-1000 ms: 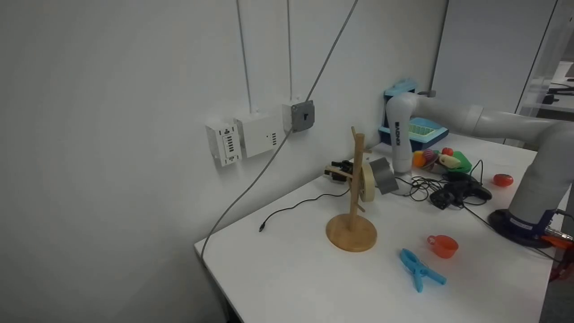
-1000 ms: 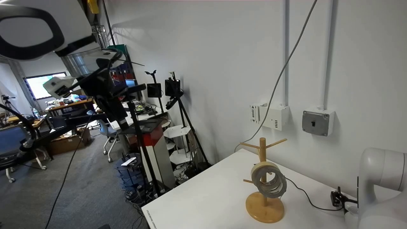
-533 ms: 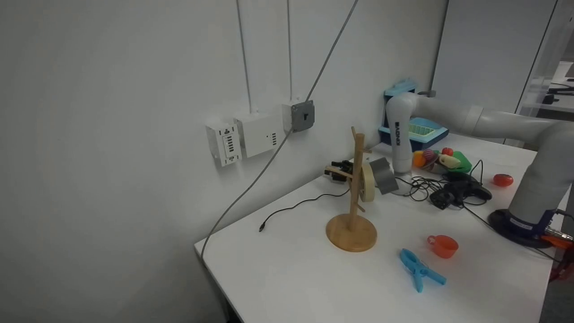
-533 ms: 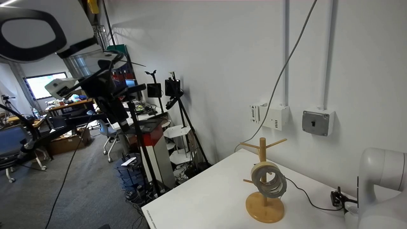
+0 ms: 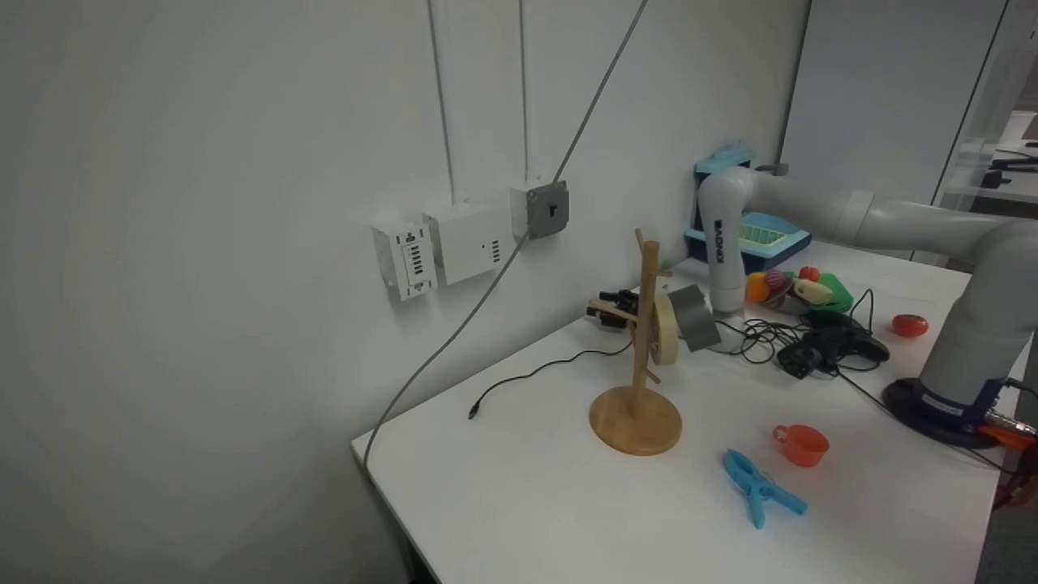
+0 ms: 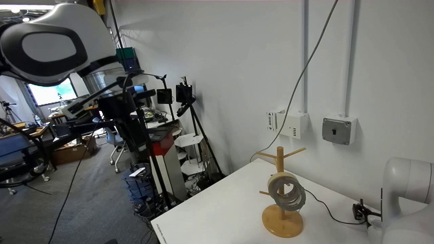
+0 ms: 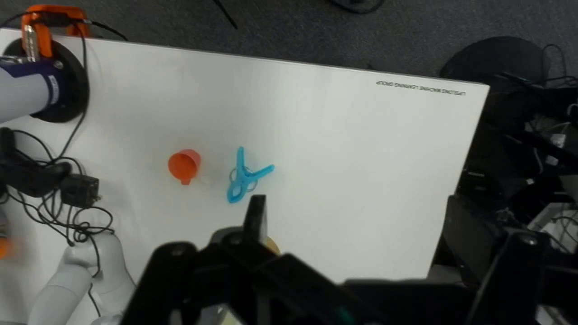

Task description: Unhang the masking tape from the tree

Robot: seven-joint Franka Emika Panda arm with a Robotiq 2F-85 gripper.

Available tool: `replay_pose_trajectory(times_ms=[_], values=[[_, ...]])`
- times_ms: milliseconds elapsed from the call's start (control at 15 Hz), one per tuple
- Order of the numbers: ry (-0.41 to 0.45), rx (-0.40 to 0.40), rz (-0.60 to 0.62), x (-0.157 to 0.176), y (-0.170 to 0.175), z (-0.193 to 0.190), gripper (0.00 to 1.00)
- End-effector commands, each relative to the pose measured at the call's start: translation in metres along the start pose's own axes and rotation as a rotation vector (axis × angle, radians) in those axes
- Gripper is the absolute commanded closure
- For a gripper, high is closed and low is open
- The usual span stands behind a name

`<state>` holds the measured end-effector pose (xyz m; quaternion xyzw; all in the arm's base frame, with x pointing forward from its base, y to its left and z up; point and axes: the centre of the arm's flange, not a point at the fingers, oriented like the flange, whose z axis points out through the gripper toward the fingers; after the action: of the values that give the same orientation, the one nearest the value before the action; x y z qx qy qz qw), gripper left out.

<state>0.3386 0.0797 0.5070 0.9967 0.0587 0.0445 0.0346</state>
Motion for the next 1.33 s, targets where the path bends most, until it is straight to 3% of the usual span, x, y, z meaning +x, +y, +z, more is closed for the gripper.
replay_pose_trajectory(times_ms=[0, 267, 333, 933, 1267], values=[[-0.038, -0.082, 0.068, 0.008, 0.02, 0.026, 0.0], [-0.053, -0.138, 0.103, 0.021, 0.032, 0.041, 0.0], [-0.064, -0.102, 0.076, 0.011, 0.029, 0.036, 0.0], [-0.07, -0.125, 0.089, 0.016, 0.033, 0.047, 0.0], [-0.102, -0.122, 0.084, 0.014, 0.066, 0.064, 0.0]])
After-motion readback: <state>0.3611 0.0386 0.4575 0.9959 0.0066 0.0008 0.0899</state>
